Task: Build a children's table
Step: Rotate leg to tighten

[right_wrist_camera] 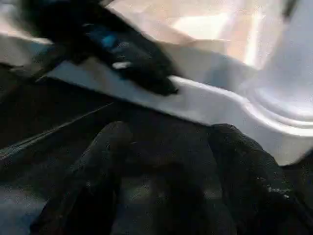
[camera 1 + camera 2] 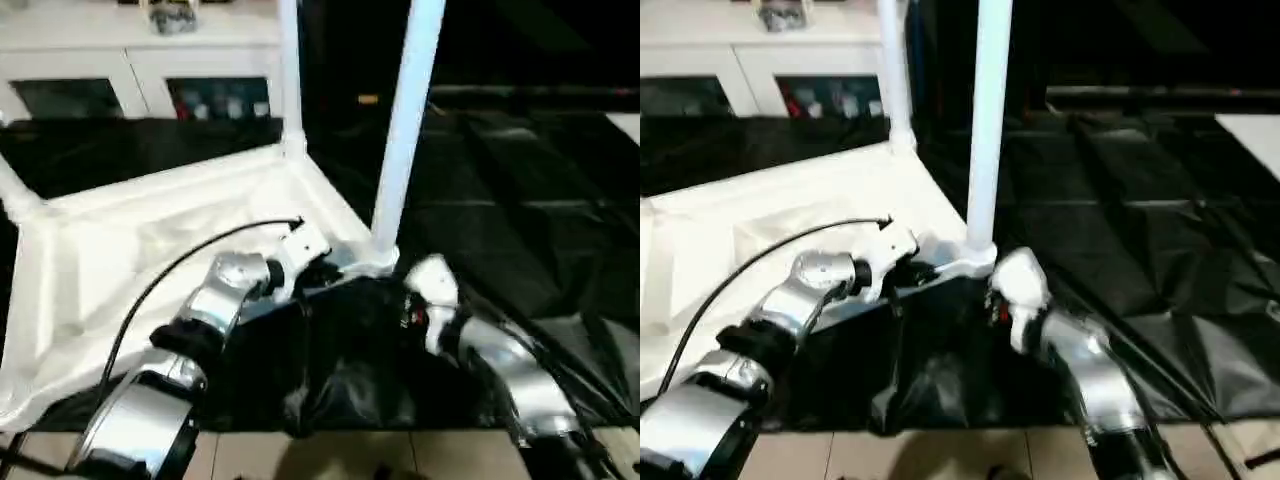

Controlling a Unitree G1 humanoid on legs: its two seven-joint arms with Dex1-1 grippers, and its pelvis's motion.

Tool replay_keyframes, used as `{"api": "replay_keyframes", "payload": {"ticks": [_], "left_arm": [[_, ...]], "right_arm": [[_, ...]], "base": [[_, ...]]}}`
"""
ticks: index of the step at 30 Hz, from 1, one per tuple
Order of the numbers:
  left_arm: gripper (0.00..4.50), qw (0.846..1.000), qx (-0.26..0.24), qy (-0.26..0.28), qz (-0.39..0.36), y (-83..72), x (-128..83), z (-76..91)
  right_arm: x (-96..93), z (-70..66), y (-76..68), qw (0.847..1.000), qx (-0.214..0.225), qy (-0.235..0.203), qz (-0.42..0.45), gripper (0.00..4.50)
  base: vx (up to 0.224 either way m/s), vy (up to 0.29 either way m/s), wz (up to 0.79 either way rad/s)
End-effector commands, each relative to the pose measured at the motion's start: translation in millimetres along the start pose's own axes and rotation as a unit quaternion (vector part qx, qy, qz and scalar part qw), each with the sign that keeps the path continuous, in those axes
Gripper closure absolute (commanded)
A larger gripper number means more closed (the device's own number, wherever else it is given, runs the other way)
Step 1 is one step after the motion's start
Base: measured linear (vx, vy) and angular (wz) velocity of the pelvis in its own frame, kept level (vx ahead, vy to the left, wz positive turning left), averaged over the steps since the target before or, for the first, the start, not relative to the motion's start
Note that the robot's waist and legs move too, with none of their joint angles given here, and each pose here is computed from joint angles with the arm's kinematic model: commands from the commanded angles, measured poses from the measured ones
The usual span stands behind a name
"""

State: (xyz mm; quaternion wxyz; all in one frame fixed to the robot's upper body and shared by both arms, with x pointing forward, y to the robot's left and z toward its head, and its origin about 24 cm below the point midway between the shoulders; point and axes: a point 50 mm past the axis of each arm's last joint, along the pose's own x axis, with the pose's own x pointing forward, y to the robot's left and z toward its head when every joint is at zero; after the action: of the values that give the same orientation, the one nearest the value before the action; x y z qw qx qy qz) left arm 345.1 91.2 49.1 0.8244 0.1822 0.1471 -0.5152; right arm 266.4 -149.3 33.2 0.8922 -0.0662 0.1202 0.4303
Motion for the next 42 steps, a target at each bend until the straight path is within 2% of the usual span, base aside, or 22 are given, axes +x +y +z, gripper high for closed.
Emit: {"api": "replay_keyframes", "payload": {"ticks": [1,2,3,5,7,9,12,16,18,22,23,24,25,28,29,32,33,35,36,38,39,42], "left_arm": [[4.5,0.999,0.019,-0.042,0.005,6.3,-7,12.8],[4.5,0.998,0.01,-0.062,0.001,4.7,-10,13.8],[4.22,0.998,0.006,-0.069,-0.003,3.9,-11,14.1],[3.95,0.997,0.003,-0.081,-0.005,2.7,-15,14.9],[3.89,0.996,-0.003,-0.089,-0.004,2.4,-17,15.4],[3.59,0.992,-0.019,-0.117,0.032,6.6,-25,20.0],[3.41,0.984,-0.04,-0.146,0.097,14.9,-36,27.0],[3.0,0.964,-0.071,-0.17,0.19,18.7,-57,27.1],[2.72,0.958,-0.093,-0.186,0.198,9.4,-68,24.5],[2.52,0.949,-0.132,-0.222,0.178,-10.9,-81,22.8],[2.43,0.945,-0.158,-0.238,0.16,-23.4,-89,21.1],[2.22,0.945,-0.159,-0.238,0.158,-24.5,-89,21.0],[2.22,0.945,-0.163,-0.24,0.151,-28.9,-91,20.5],[2.0,0.948,-0.171,-0.232,0.133,-43.0,-98,15.4],[1.88,0.95,-0.182,-0.222,0.123,-55.1,-105,10.7],[1.66,0.957,-0.192,-0.187,0.111,-68.3,-116,0.6],[1.43,0.957,-0.192,-0.187,0.111,-68.3,-116,0.6],[1.28,0.964,-0.193,-0.142,0.114,-72.2,-123,-11.6],[1.28,0.964,-0.193,-0.142,0.114,-72.2,-123,-11.6],[1.0,0.971,-0.19,-0.084,0.121,-74.5,-132,-25.6],[1.0,0.972,-0.19,-0.062,0.128,-73.7,-136,-31.9],[0.69,0.971,-0.19,-0.042,0.136,-72.6,-140,-36.6]], "right_arm": [[-10.5,11.1,-2.1,1.0,-0.003,-0.017,0.014,1.63],[-24.7,11.5,1.1,0.999,0.002,-0.013,0.031,1.63],[-28.9,11.2,2.2,0.999,0.003,-0.011,0.033,1.57],[-32.1,10.3,3.6,1.0,0.003,-0.008,0.028,1.53],[-32.1,9.7,4.1,1.0,0.003,-0.008,0.02,1.53],[-30.1,10.3,6.1,1.0,0.007,-0.012,0.005,1.53],[-28.4,14.2,8.6,1.0,0.014,-0.021,-0.005,1.53],[-22.1,17.8,11.7,0.999,0.026,-0.033,-0.023,1.53],[-16.7,18.9,13.7,0.998,0.034,-0.04,-0.03,1.53],[-7.5,19.8,15.6,0.997,0.039,-0.045,-0.038,1.53],[-0.3,20.6,11.3,0.996,0.047,-0.051,-0.059,1.53],[0.3,20.7,10.9,0.996,0.048,-0.051,-0.06,1.53],[2.4,21.1,9.2,0.995,0.052,-0.054,-0.067,1.53],[10.8,23.2,5.8,0.994,0.06,-0.062,-0.074,1.53],[20.0,26.6,3.9,0.993,0.062,-0.069,-0.075,1.53],[34.2,31.2,-2.7,0.991,0.065,-0.073,-0.088,1.53],[34.2,31.2,-2.7,0.991,0.065,-0.073,-0.088,1.53],[41.5,32.3,-12.2,0.989,0.066,-0.07,-0.112,1.53],[41.5,32.3,-12.2,0.989,0.066,-0.07,-0.112,1.53],[47.4,32.5,-22.1,0.987,0.064,-0.064,-0.13,1.53],[49.6,32.9,-26.4,0.987,0.066,-0.063,-0.133,1.53],[52.5,33.0,-32.5,0.986,0.065,-0.06,-0.138,1.53]], "base": [[0.051,-0.023,0.1],[0.055,-0.031,0.06],[0.055,-0.031,0.06],[0.059,-0.042,0.03],[0.058,-0.04,0.0],[0.0,0.0,0.0],[0.0,0.0,0.0],[0.0,0.0,0.0],[0.0,0.0,0.0],[0.0,0.0,0.0],[0.0,0.0,0.0],[0.0,0.0,0.0],[0.0,0.0,0.0],[0.0,0.0,0.0],[0.0,0.0,0.0],[0.0,0.0,0.0],[0.0,0.0,0.0],[0.0,0.0,0.0],[0.0,0.0,0.0],[0.0,0.0,0.0],[0.0,0.0,0.0],[0.0,0.0,0.0]]}}
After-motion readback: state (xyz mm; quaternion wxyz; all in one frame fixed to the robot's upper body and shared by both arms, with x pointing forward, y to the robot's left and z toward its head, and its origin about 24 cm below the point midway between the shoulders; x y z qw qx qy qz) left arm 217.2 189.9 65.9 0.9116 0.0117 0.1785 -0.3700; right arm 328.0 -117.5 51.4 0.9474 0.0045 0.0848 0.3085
